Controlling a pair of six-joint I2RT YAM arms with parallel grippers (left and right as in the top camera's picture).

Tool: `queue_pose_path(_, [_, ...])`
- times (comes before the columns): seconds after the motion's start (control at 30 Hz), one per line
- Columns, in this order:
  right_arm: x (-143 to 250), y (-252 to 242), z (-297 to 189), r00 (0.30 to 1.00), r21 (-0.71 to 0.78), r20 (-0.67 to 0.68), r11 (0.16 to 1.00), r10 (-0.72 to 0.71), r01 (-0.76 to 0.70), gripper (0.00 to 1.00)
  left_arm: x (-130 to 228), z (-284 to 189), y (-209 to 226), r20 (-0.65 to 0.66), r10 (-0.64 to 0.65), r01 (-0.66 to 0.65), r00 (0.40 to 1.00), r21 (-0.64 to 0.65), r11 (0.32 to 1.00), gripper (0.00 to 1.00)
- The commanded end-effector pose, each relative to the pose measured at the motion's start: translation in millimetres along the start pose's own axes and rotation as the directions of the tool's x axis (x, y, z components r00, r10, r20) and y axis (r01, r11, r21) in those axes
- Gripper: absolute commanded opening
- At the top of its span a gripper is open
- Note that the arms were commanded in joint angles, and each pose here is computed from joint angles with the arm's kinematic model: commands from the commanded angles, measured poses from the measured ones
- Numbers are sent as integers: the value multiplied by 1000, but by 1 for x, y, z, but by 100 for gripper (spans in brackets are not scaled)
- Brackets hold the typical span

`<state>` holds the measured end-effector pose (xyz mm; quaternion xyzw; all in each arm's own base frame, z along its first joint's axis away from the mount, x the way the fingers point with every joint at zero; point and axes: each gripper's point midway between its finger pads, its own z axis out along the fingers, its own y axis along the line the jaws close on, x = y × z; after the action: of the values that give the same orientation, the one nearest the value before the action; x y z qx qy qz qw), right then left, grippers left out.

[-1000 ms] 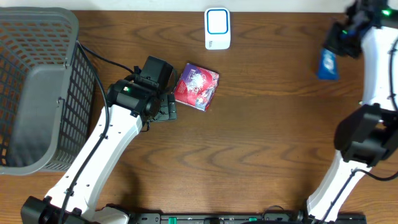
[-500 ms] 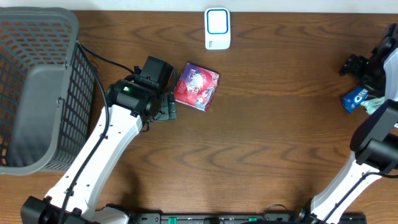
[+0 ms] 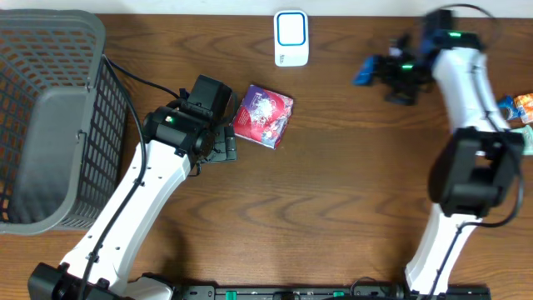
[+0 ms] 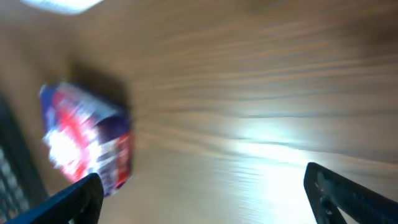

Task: Scan the item barcode
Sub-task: 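Reach the right gripper to the pink-purple bag and grasp it, then hold the pink bag in front of the white scanner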

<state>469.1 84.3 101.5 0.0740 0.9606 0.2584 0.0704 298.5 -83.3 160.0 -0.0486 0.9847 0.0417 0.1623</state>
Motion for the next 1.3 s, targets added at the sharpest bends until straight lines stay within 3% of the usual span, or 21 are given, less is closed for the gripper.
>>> queue_pose_path(0.0, [29, 50, 33, 996, -54, -88, 998, -28, 23, 99, 0, 0, 2, 0, -2, 2, 1000, -13, 1000, 98])
queue_pose_path(0.23, [67, 116, 83, 991, -55, -134, 998, 30, -38, 99, 0, 0, 1, 0, -2, 2, 1000, -13, 1000, 98])
queue_pose_path(0.37, [73, 112, 108, 996, 24, -78, 999, 48, -47, 97, 0, 0, 1, 0, -2, 2, 1000, -13, 1000, 98])
queue_pose_path(0.63, [92, 101, 152, 993, 20, -45, 994, 110, -109, 69, 0, 0, 2, 0, -2, 2, 1000, -13, 1000, 98])
queue_pose_path(0.73, [95, 95, 157, 991, 22, -47, 992, 124, -123, 41, 0, 0, 2, 0, -2, 2, 1000, -13, 1000, 98])
queue_pose_path(0.8, [95, 98, 154, 992, 1, -55, 993, 115, -115, 27, 0, 0, 2, 0, -2, 2, 1000, -13, 1000, 98])
queue_pose_path(1.0, [86, 135, 112, 980, -248, -160, 956, 121, -159, 10, 0, 0, 2, 0, -2, 2, 1000, -13, 1000, 98])
queue_pose_path(1.13, [79, 156, 63, 927, -415, -308, 846, 214, -333, 5, 0, 0, 2, 0, -2, 2, 1000, -13, 1000, 98])
queue_pose_path(1.27, [75, 163, 21, 796, -458, -525, 688, 302, -563, 6, 0, 0, 2, 0, -2, 2, 1000, -13, 1000, 98])
